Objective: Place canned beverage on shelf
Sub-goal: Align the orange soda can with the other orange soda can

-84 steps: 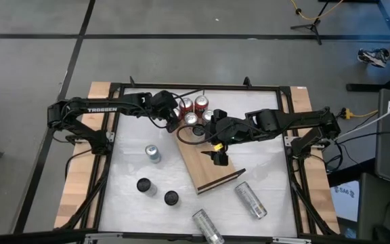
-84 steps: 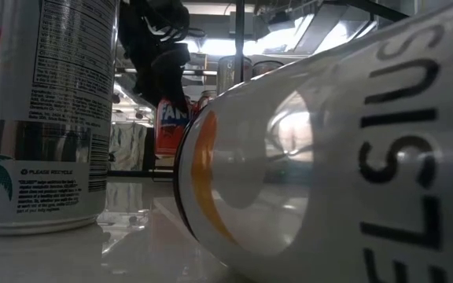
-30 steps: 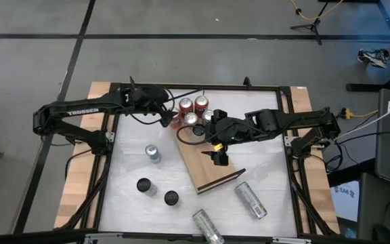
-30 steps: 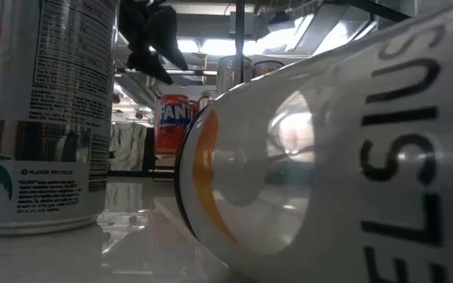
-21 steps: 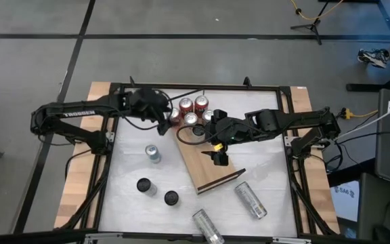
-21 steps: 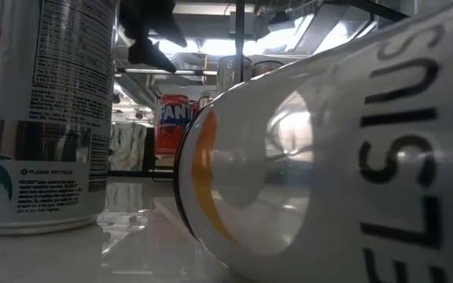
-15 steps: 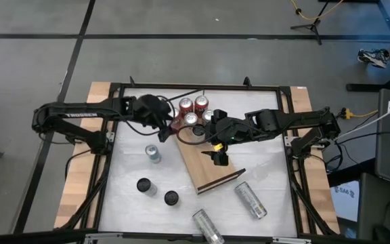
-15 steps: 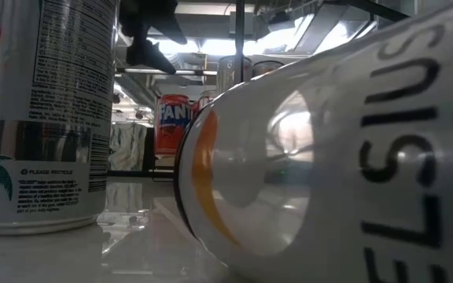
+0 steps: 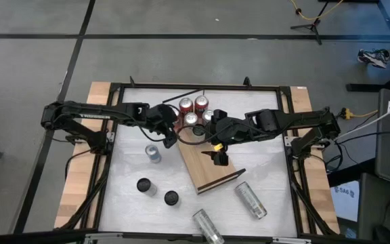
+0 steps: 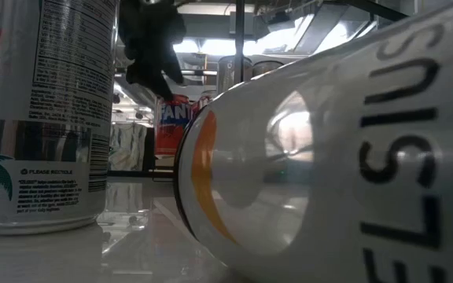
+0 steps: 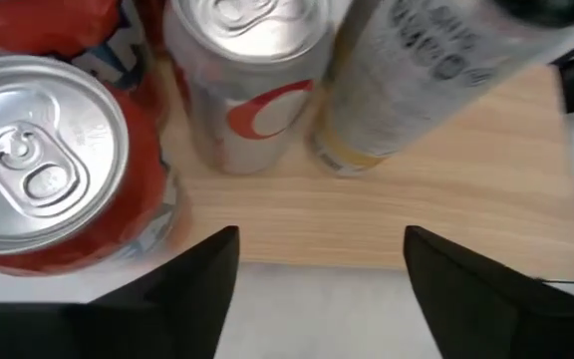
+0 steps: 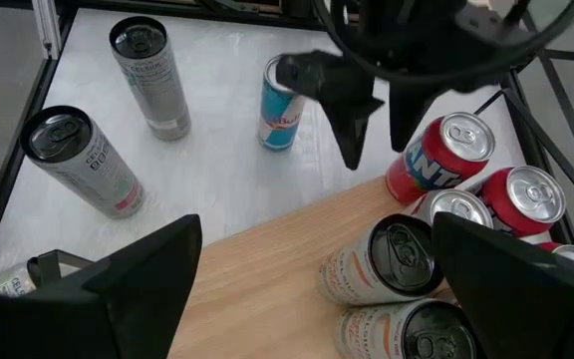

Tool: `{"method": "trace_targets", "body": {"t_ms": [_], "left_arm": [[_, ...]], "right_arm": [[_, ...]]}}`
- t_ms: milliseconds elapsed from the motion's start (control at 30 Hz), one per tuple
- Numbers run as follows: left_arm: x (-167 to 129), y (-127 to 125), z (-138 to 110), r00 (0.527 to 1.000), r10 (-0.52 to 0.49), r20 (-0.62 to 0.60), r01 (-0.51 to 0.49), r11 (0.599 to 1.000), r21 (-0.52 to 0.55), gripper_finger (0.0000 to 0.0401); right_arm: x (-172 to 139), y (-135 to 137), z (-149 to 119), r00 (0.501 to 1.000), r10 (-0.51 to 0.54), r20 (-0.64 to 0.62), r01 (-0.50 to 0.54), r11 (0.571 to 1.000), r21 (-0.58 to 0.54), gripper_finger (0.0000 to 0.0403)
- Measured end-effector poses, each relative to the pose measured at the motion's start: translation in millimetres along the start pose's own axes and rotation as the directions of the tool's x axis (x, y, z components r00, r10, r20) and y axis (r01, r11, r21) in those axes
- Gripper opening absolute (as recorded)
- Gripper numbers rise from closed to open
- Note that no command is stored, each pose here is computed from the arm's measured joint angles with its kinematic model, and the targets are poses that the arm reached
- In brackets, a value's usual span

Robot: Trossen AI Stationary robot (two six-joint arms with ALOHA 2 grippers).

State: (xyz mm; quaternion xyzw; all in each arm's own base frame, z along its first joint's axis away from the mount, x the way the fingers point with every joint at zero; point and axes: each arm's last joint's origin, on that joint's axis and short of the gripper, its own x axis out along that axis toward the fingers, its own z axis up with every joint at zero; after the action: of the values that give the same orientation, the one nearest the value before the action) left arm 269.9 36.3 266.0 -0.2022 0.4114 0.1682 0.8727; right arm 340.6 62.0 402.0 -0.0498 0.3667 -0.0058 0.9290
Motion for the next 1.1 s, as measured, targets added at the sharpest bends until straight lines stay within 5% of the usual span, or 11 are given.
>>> {"method": "trace_targets", "body": {"t_ms": [500, 1100], "left_arm": [[11, 8, 2, 0.987, 0.157, 0.028, -0.158, 0.986, 0.049, 0.0132], [11, 30, 10, 0.97, 0.238, 0.045, -0.238, 0.971, -0.007, 0.0104]], "right_arm": [[0, 0, 0, 1.0, 0.0, 0.0, 0.0, 1.0, 0.0, 0.0392], [0, 0, 0, 1.0, 0.0, 0.0, 0.0, 1.0, 0.0, 0.0392]]}}
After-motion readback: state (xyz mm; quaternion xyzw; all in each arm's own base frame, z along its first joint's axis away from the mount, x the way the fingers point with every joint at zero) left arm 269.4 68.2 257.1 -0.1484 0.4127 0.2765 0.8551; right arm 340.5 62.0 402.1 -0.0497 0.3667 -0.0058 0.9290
